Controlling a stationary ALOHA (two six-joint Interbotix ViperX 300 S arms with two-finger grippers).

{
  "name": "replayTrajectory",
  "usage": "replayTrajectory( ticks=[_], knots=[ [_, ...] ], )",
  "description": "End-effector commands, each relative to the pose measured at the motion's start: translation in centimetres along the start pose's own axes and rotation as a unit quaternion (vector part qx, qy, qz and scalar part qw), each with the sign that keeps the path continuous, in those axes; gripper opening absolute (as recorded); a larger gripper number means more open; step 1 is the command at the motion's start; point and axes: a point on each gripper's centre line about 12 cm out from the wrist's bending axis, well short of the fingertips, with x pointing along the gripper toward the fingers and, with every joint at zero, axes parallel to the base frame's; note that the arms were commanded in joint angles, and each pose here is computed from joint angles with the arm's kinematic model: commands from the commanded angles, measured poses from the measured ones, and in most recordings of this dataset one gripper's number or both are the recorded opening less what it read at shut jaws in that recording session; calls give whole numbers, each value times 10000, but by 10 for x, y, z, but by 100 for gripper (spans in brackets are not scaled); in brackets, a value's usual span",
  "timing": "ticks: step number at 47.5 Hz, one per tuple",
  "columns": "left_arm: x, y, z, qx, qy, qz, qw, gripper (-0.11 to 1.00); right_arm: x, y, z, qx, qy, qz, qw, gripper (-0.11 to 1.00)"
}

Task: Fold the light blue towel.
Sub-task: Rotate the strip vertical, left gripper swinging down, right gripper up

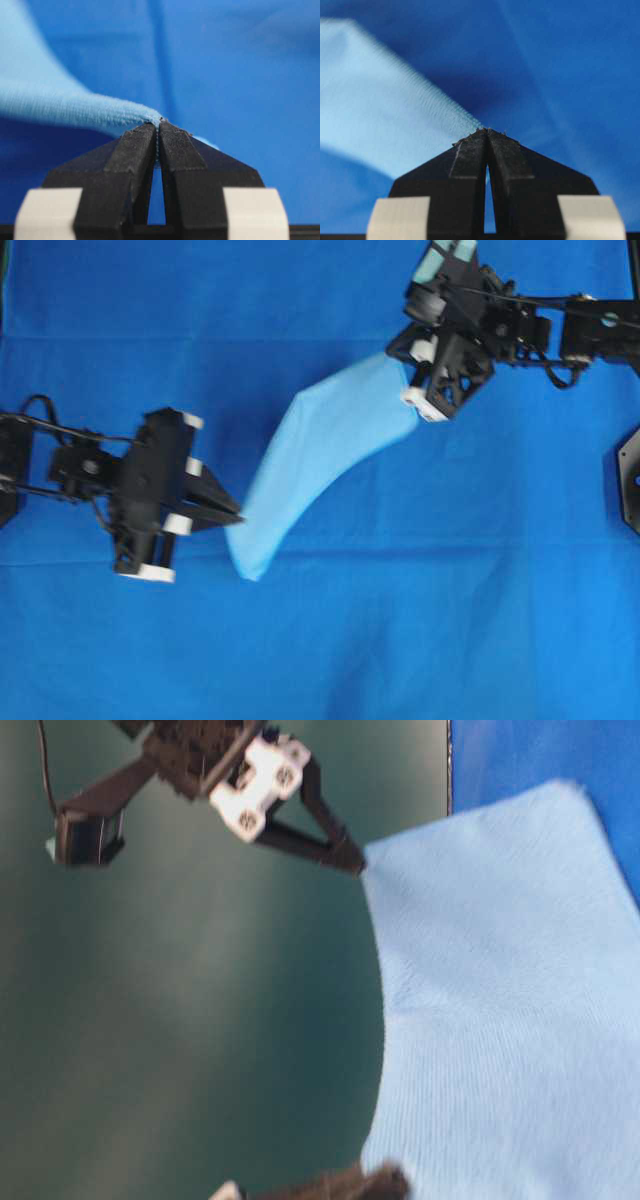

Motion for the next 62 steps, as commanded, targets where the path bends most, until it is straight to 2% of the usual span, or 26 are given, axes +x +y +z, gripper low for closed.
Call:
replayTrajectory(
  ticks=[1, 17, 24, 37, 42, 48, 62],
  knots=[
    [10, -9, 27, 108, -244, -102, 9996, 1, 0, -3, 23, -25, -269, -43, 9996, 0],
    [46, -34, 77, 810, -534, -304, 9948, 1, 17, -17, 53, -235, -465, -265, 9983, 0],
    [58, -40, 86, 1006, -564, -339, 9928, 1, 17, -20, 55, -262, -498, -300, 9980, 0],
    [68, -39, 97, 1072, -703, -307, 9913, 1, 8, -28, 44, -253, -455, -374, 9979, 0],
    [79, -35, 105, 1057, -922, -241, 9898, 1, -3, -37, 29, -158, -408, -451, 9980, 0],
    [99, -31, 112, 1269, -1120, -142, 9855, 1, -21, -47, 11, -27, -386, -543, 9978, 0],
    [144, -20, 135, 1261, -1291, -4, 9836, 1, -55, -54, -21, 48, -430, -621, 9971, 0]
  ],
)
